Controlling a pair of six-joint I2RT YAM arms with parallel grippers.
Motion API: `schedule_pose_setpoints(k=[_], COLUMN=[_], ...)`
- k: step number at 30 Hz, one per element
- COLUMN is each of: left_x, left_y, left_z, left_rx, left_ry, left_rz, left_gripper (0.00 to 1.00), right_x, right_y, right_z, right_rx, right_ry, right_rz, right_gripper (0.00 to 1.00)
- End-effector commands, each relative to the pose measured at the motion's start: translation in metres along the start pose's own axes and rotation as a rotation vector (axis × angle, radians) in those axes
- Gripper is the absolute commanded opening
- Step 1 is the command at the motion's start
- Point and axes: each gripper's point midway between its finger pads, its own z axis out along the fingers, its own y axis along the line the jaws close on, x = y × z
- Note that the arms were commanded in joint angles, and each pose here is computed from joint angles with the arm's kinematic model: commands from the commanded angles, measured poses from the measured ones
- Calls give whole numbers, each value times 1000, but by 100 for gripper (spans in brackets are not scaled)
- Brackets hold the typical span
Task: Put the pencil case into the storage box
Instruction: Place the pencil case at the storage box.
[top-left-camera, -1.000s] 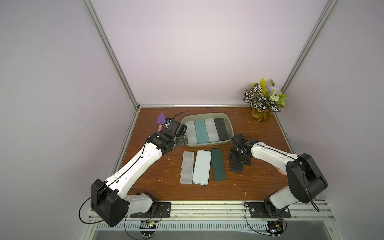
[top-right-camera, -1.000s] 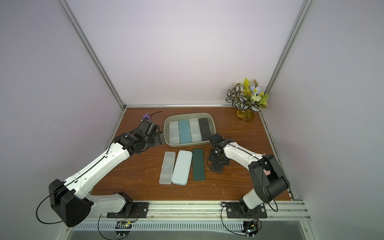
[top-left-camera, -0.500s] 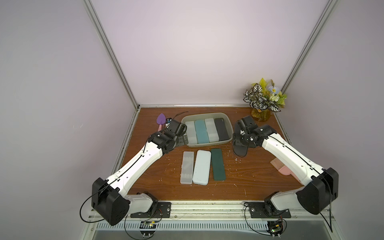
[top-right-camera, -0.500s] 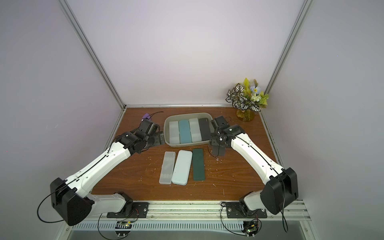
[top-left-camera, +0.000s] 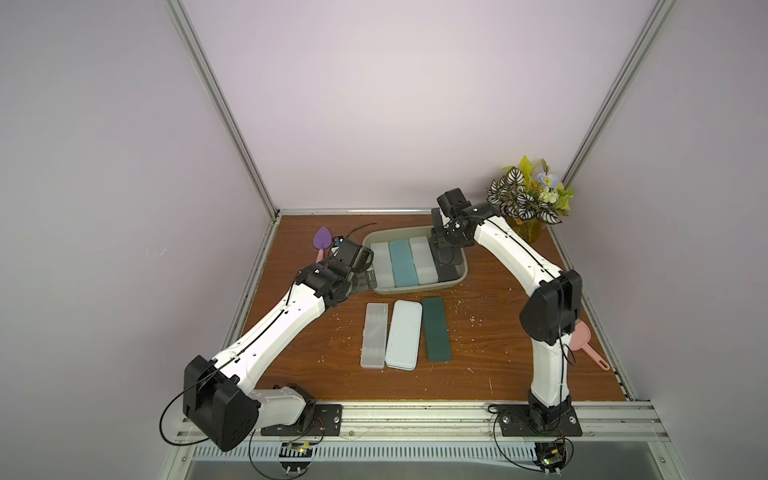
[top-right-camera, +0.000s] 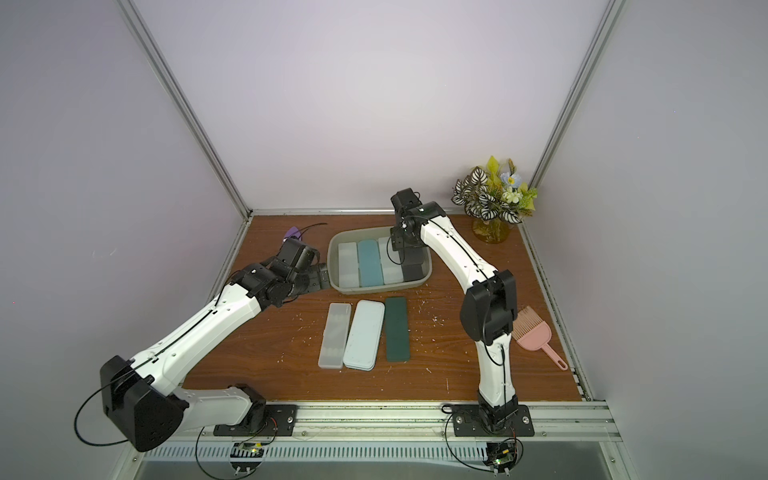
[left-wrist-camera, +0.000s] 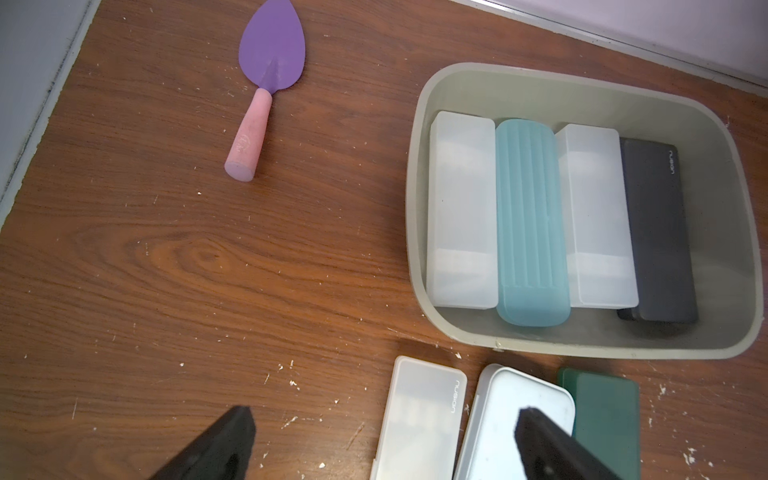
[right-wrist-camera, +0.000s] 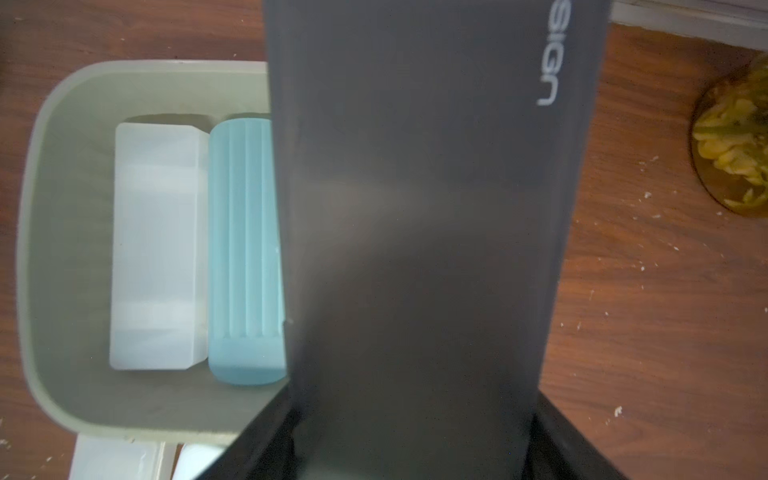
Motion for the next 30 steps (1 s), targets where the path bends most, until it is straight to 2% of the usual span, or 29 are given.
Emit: schedule_pose_setpoints(k=[1,7,14,30], left_x=[-4,-3,1,5], left_y=[2,1,2,0], left_z=[-3,-2,1,7], left_rx=[6,9,6,4], left_ry=[-7,0,13,35], left_rz=[-3,-1,4,9], left_gripper=[98,98,98,98], right_x=[-11,-12,10,28], right_y=[-6,-5,-17,-21], right_z=[-2,30,60,96], right_rx=[46,70,104,87], right_ry=[1,40,120,183], right_rz=[-31,-29,-56,-65], right_gripper=[70,70,72,73])
